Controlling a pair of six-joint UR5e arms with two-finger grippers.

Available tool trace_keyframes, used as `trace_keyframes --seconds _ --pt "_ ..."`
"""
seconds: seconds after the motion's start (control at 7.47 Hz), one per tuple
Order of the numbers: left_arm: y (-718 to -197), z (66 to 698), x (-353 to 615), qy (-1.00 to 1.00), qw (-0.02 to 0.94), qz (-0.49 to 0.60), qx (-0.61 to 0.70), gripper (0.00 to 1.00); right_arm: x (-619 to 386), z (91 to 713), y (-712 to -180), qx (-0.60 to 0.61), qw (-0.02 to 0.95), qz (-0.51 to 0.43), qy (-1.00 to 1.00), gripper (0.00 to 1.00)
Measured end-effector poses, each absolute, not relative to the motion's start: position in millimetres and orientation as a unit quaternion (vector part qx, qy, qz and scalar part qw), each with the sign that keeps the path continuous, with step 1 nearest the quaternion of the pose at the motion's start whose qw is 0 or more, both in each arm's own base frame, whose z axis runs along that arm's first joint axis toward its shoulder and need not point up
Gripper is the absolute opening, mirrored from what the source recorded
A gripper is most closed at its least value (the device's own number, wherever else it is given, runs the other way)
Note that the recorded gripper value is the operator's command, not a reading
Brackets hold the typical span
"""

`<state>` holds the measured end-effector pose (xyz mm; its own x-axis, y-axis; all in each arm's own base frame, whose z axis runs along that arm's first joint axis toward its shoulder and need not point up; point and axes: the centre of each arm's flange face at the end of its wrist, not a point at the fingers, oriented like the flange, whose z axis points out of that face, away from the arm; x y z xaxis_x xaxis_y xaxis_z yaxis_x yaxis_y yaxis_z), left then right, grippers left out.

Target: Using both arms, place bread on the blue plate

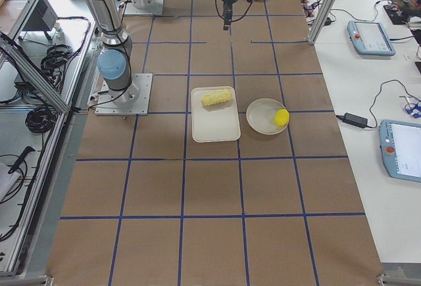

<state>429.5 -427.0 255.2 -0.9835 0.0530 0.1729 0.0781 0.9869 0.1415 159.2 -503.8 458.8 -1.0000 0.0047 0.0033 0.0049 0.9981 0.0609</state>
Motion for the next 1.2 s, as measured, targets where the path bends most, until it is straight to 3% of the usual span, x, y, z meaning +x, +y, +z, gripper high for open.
trace_keyframes --seconds 0.54,0.94,1.2 --pt "-429.5 259.6 433.5 -0.994 0.076 -0.073 -0.03 0.17 159.2 458.8 -503.8 -0.002 0.002 -0.03 -1.0 1.0" --pt "-429.5 264.3 433.4 -0.994 0.071 -0.073 -0.024 0.04 159.1 458.7 -503.7 -0.002 0.002 -0.031 -1.0 1.0" --pt "-429.7 267.1 432.8 -0.995 0.068 -0.074 -0.025 0.03 159.1 458.7 -503.7 -0.002 0.002 -0.031 -1.0 1.0"
